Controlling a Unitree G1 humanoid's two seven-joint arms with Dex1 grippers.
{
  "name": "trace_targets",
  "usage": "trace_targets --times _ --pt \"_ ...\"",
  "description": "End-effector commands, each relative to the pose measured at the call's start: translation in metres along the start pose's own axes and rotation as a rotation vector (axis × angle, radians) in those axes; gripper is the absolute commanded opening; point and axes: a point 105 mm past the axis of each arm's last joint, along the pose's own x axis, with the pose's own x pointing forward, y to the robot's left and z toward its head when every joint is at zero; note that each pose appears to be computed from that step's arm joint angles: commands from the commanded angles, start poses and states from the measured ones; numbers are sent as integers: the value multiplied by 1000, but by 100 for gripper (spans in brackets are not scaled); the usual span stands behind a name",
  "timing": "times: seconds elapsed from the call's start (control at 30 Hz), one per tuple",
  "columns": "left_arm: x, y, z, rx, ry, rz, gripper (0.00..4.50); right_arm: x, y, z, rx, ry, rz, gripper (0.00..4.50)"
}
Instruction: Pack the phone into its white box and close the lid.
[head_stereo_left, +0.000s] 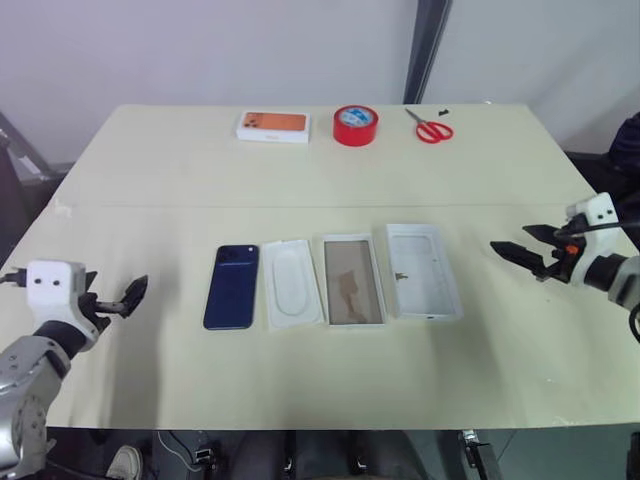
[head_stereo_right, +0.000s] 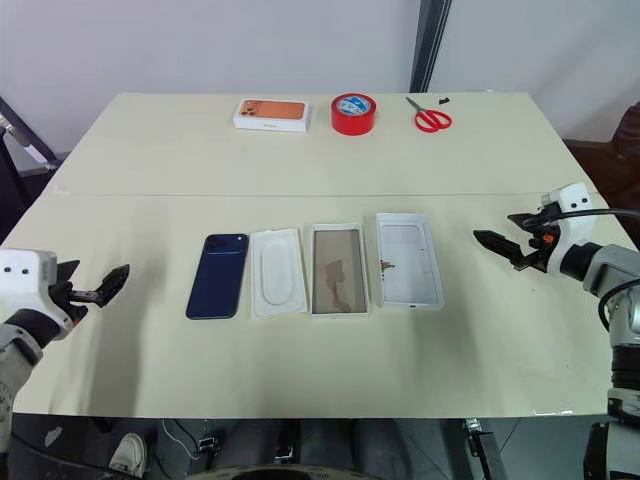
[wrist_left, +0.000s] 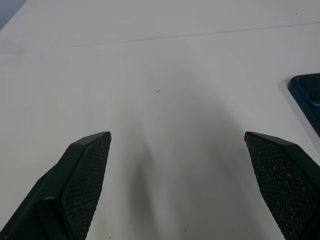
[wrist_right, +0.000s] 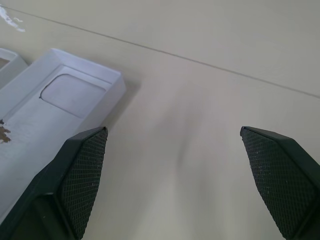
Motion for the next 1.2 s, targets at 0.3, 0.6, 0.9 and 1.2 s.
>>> trace_targets --times 0.3,0.6,0.9,1.2 --pt "-2 -14 14 -7 -53 -19 450 1 9 22 -72 -35 35 445" --pt "12 -82 33 -36 -70 -272 450 18 58 41 -159 -74 180 445" --pt "21 -169 32 -91 69 -519 450 25 127 44 -278 -84 396 445" --pt "19 -195 28 -254 231 -547 450 26 144 51 -320 -108 471 445"
